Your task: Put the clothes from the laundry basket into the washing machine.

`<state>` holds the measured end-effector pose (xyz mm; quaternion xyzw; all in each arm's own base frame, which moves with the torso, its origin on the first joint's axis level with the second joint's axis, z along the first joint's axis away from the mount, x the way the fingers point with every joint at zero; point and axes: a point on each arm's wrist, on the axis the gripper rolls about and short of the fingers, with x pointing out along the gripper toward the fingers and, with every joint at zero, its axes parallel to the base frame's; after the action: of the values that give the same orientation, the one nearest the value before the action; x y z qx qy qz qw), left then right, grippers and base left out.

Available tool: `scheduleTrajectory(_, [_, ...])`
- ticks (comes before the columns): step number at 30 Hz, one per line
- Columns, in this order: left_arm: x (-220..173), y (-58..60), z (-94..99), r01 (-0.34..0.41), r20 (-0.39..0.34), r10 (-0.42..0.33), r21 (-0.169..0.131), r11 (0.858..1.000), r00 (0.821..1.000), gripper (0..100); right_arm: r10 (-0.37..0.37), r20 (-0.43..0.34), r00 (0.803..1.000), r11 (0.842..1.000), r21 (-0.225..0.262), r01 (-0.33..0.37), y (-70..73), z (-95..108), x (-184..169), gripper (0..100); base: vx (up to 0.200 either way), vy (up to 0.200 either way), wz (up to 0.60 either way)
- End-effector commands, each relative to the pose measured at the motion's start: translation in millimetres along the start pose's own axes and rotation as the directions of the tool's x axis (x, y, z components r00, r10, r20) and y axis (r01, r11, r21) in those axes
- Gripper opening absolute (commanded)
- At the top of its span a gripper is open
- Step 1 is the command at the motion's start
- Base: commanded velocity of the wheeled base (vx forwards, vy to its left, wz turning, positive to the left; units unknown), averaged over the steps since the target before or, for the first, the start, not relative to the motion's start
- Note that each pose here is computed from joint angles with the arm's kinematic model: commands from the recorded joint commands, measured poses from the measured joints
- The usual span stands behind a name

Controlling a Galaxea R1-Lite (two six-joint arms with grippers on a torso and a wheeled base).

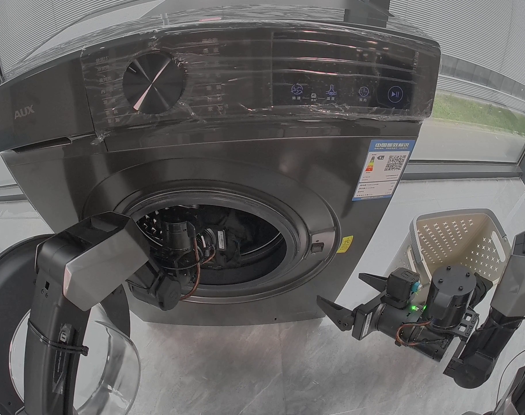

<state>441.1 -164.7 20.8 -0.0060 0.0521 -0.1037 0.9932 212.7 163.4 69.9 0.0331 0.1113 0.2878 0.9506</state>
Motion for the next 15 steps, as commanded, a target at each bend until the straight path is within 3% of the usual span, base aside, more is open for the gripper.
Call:
scheduleTrajectory(1, [-6.4,-4.2,-4.8,0.014,-0.033,-0.014,0.005,1.0,0.999,100,0.001,-0.004,1.0,1.0,-0.001,-0.001,0.2,-0.9,-0.2,100,0.0,0.0,0.0])
scheduleTrajectory(7, [-18.7,-9.7,-23.0,0.054,-0.118,-0.051,0.026,0.998,0.992,100,0.001,-0.004,1.0,1.0,0.0,-0.001,-0.2,-1.0,0.3,100,0.0,0.0,0.0])
scheduleTrajectory(15, [-7.8,-9.4,-46.2,0.06,-0.156,-0.053,0.041,0.997,0.986,100,0.005,-0.006,1.0,1.0,-0.001,-0.005,0.2,-1.4,0.4,100,0.0,0.0,0.0])
